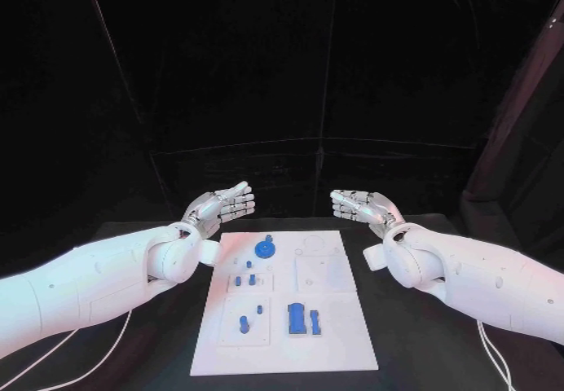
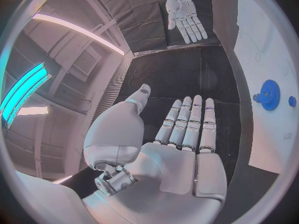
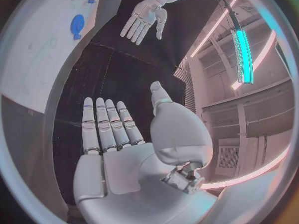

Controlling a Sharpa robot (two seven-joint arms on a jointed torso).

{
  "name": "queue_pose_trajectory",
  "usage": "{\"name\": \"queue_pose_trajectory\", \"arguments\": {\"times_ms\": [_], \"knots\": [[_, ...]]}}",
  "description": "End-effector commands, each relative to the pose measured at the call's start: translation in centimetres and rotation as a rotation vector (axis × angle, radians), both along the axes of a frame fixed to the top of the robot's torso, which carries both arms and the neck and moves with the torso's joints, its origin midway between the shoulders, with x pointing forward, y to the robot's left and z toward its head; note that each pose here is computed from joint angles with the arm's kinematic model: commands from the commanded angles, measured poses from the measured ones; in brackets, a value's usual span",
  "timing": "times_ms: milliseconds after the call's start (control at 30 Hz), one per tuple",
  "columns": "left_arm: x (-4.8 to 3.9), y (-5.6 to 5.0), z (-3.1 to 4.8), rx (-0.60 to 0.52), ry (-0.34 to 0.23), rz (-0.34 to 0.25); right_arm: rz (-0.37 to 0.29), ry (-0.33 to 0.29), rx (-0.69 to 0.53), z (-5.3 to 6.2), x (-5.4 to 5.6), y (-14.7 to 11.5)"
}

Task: Assemble the parts on the task board

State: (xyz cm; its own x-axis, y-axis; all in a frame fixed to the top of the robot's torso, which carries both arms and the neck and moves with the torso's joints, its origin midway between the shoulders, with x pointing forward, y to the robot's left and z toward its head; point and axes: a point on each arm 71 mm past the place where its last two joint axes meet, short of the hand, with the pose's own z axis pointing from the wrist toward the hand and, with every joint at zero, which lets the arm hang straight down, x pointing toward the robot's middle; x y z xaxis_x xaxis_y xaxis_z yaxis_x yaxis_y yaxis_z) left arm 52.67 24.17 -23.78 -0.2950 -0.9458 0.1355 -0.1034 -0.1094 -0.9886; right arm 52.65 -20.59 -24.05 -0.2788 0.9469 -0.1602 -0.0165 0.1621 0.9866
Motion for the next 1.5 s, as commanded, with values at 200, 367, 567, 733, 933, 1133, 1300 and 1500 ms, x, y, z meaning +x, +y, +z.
{"name": "queue_pose_trajectory", "arguments": {"times_ms": [200,367,567,733,933,1133,1300,1500], "knots": [[-2.11,-1.8,0.1,0.057,-0.037,0.128,-0.169,-0.024,0.121,1.0,-3.3,0.8],[-4.02,-3.4,0.48,0.083,-0.057,0.201,-0.234,-0.012,0.159,1.4,-5.4,1.2],[-5.73,-4.5,1.05,0.105,-0.076,0.263,-0.266,-0.003,0.174,1.6,-6.5,1.3],[-6.39,-4.9,1.32,0.113,-0.084,0.286,-0.266,-0.003,0.174,1.6,-6.5,1.4],[-6.49,-4.9,1.36,0.114,-0.085,0.289,-0.266,-0.003,0.174,1.6,-6.5,1.4],[-6.49,-4.9,1.36,0.114,-0.085,0.289,-0.266,-0.003,0.174,1.6,-6.5,1.4],[-6.49,-4.9,1.36,0.114,-0.085,0.289,-0.266,-0.003,0.174,1.6,-6.5,1.4],[-6.49,-4.9,1.36,0.114,-0.085,0.289,-0.266,-0.003,0.174,1.6,-6.5,1.4]]}}
